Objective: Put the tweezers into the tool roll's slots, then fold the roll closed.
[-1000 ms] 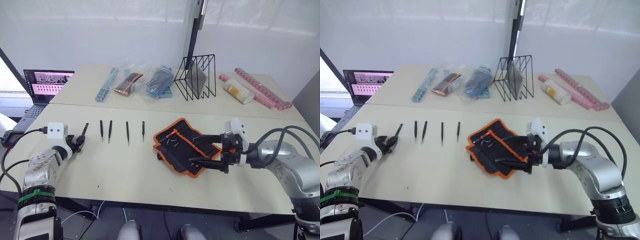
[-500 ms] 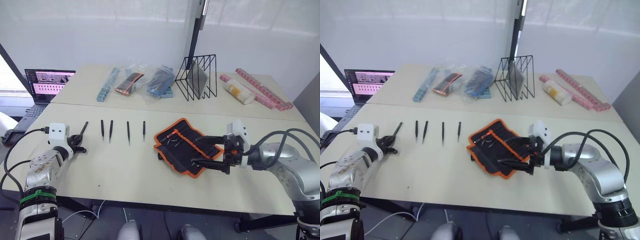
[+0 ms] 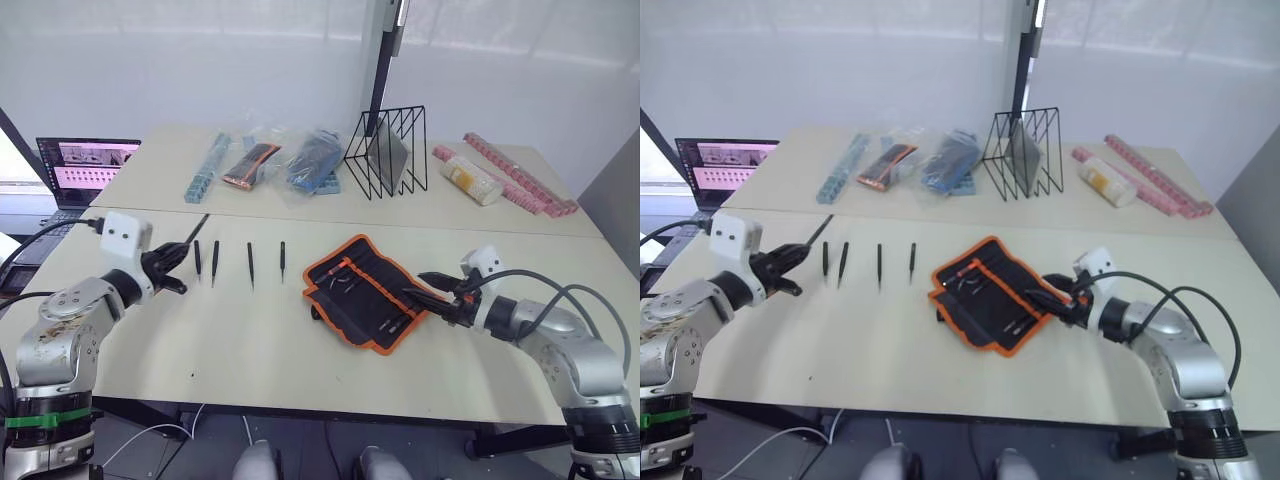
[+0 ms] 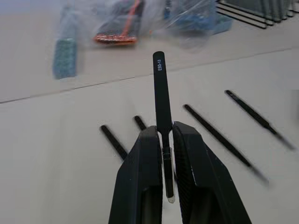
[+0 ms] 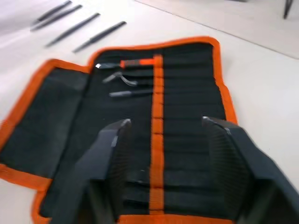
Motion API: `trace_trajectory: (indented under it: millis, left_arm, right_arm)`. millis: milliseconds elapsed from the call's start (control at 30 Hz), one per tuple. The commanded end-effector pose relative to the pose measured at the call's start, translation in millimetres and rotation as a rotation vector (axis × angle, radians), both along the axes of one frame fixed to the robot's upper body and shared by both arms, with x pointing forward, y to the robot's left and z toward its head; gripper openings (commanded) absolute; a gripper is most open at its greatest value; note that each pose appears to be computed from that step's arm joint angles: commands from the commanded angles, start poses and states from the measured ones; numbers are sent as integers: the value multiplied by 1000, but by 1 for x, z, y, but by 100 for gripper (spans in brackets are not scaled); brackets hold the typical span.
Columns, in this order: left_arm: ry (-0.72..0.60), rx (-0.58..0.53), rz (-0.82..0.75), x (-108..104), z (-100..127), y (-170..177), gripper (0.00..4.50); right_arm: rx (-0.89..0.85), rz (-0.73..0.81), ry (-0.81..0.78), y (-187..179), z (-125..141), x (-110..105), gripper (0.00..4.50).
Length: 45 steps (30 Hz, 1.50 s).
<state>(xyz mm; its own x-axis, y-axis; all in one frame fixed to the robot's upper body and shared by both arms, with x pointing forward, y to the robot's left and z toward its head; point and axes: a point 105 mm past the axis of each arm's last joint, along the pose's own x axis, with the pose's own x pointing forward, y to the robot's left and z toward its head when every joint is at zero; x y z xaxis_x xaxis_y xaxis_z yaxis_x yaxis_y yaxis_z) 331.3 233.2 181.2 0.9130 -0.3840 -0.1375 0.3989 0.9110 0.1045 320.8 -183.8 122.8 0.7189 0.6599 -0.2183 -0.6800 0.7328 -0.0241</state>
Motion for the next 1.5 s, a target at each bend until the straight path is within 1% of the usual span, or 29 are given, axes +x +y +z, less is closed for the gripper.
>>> trace_trajectory:
  millis: [33, 133, 167, 233, 300, 467, 533, 633, 800, 867, 1000, 1100, 1233, 1367, 1500]
  left_arm:
    - [11, -26, -233, -10, 11, -63, 0]
    - [36, -75, -325, -9, 14, -90, 0]
    - [59, -73, -365, -9, 11, -101, 0]
    - [111, -41, -462, -11, 2, -128, 0]
    - [155, -30, -511, -12, -2, -146, 0]
    - [276, 0, -524, -15, -15, -163, 0]
    - [315, 2, -512, -16, -19, -164, 0]
    - [359, 44, -466, -12, -28, -165, 0]
    - [384, 83, -444, -7, -38, -172, 0]
    - [390, 100, -448, -7, -40, -175, 0]
    - [407, 115, -459, -7, -46, -180, 0]
    - [415, 138, -438, -3, -52, -180, 0]
    - [413, 128, -445, 2, -55, -186, 0]
    - [414, 134, -462, 5, -61, -195, 0]
    - [405, 143, -476, 10, -62, -201, 0]
  right_arm:
    - [-3, -61, -13, -7, -12, 5, 129]
    - [-1, -73, -13, -8, -22, 9, 26]
    - [1, -76, -9, -8, -26, 11, 7]
    - [3, -86, 0, -8, -36, 14, 7]
    - [6, -92, 3, -6, -42, 17, 7]
    - [-17, -101, 37, -1, -56, 16, 7]
    - [-31, -102, 52, 1, -60, 13, 7]
    - [-56, -93, 101, 3, -72, 7, 7]
    - [-88, -124, 171, 1, -90, 0, 7]
    - [-96, -133, 184, 1, -94, -2, 7]
    - [-101, -144, 192, 2, -95, -3, 7]
    - [-101, -144, 190, 4, -95, -4, 7]
    - [-104, -136, 186, 8, -92, -7, 7]
    - [-111, -127, 189, 13, -90, -11, 7]
    - [-122, -123, 197, 17, -91, -16, 7]
